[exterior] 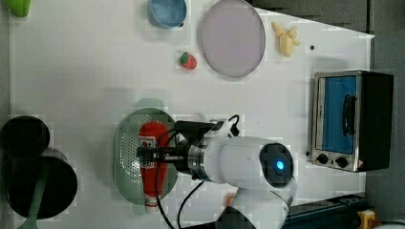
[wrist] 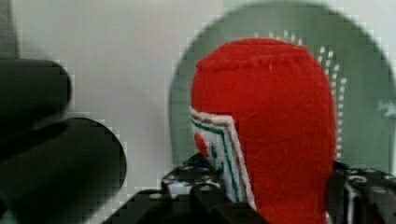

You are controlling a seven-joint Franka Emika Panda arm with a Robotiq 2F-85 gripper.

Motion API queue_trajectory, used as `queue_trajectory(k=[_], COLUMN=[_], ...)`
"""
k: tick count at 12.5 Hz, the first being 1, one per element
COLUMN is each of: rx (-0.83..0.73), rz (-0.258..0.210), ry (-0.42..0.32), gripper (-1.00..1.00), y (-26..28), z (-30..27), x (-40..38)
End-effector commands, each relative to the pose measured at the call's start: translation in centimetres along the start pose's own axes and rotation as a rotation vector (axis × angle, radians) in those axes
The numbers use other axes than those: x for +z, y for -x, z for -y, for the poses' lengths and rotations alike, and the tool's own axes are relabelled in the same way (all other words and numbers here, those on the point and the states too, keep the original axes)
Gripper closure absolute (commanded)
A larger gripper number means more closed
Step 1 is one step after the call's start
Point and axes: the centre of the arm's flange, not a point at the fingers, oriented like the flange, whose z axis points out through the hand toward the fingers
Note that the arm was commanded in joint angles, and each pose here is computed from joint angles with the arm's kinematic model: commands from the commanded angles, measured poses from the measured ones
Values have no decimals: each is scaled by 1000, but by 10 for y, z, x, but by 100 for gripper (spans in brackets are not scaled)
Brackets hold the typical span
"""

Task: Pick Ketchup from the table and place it in strainer.

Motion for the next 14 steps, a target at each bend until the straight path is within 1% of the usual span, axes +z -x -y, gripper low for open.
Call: queue_trajectory(k=[1,2,3,4,6,7,8,10,11,12,14], rx=[98,102,102,103,137,148,168,229,278,340,459], rz=[-41,-47,-54,-70,-123,-146,-159,-166,-168,-170,-164], ry=[-26,-30,-32,-33,-36,-16,22,115,149,149,106], gripper=[-66,-89,-100,-100,-100,-100,-100,-100,-100,-100,-100], y=[-18,-20,-21,-22,-29,-34,-39,-52,-60,-70,-87], z=[-5,-6,-6,-5,-8,-13,-22,-47,-63,-78,-111], x=[-12,-13,-17,-25,-56,-76,-97,-142,-168,-196,-250])
